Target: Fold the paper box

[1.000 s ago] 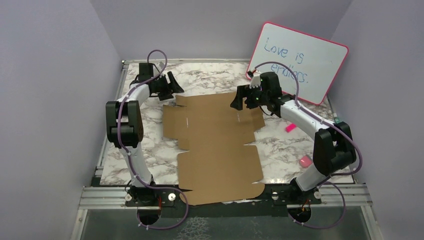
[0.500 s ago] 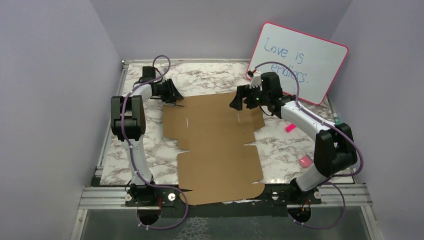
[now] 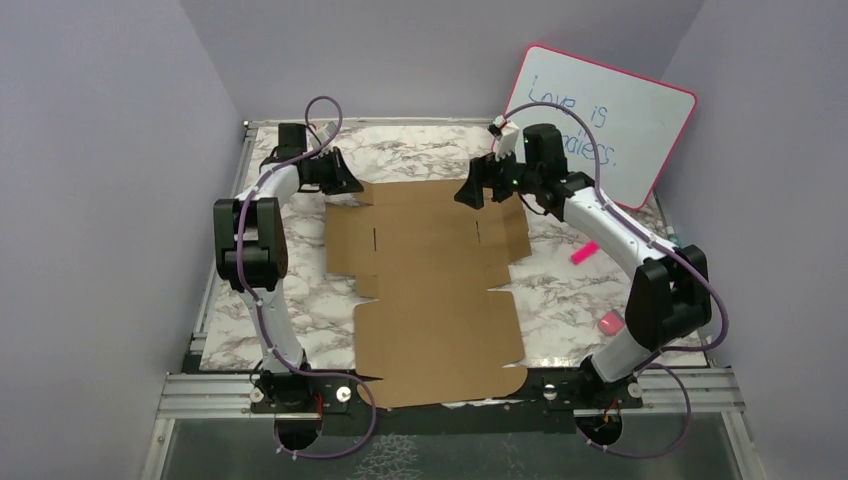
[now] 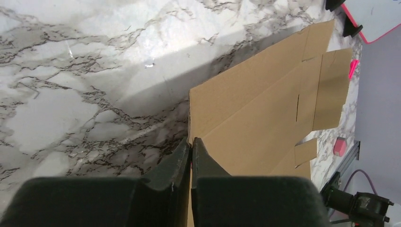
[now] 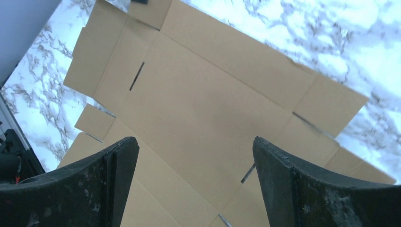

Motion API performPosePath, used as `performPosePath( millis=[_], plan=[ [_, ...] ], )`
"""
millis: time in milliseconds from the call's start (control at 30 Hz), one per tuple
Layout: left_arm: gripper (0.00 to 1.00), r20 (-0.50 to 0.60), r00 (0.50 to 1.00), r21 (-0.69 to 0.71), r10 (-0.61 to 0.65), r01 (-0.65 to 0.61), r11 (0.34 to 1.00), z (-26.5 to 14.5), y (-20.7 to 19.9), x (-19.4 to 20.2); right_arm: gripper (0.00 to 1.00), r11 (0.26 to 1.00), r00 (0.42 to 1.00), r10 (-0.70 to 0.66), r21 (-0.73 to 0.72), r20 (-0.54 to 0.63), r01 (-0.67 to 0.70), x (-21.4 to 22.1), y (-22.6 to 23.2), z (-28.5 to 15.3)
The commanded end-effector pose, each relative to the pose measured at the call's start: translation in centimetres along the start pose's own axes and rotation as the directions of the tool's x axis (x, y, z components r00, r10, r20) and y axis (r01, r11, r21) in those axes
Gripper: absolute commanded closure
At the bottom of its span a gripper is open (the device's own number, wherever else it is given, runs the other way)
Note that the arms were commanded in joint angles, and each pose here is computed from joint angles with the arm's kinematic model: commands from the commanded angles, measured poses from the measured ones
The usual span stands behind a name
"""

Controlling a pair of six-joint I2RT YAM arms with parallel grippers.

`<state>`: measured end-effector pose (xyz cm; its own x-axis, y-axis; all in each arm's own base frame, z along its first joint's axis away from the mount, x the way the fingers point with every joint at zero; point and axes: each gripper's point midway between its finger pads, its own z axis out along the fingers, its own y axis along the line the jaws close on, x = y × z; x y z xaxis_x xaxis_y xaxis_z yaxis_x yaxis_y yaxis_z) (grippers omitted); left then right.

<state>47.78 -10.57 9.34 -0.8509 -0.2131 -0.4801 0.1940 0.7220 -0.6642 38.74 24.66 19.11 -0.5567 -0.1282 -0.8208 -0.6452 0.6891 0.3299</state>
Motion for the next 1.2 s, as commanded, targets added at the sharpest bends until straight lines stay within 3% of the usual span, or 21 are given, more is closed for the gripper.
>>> performPosePath(
  millis=[0, 300, 567, 900, 1167],
  plan=[
    [0.96, 0.061, 0.990, 0.050, 0.128, -0.131, 0.990, -2.8, -3.6, -1.5, 0.03, 0.989, 0.992, -0.127, -0.079, -0.015, 0.126, -1.7, 1.2, -0.3],
    [0.98, 0.121, 0.961, 0.018, 0.250, -0.254, 0.967, -5.1, -7.3, -1.9, 0.05, 0.896, 0.918, -0.395, -0.228, -0.018, 0.381, -3.7, 2.3, -0.1],
    [0.98, 0.144, 0.938, 0.028, 0.317, -0.324, 0.946, -5.8, -10.6, -1.6, 0.02, 0.801, 0.815, -0.579, -0.205, -0.026, 0.563, -5.1, 0.3, 1.0],
    [0.98, 0.164, 0.912, 0.034, 0.375, -0.385, 0.922, -6.6, -12.9, -1.1, 0.06, 0.725, 0.748, -0.660, -0.324, -0.070, 0.608, -4.8, -1.0, 3.9],
    [0.98, 0.160, 0.889, 0.045, 0.429, -0.440, 0.897, -6.3, -14.4, -0.3, 0.19, 0.717, 0.740, -0.666, -0.360, -0.097, 0.597, -4.1, -1.7, 5.1]
  ],
)
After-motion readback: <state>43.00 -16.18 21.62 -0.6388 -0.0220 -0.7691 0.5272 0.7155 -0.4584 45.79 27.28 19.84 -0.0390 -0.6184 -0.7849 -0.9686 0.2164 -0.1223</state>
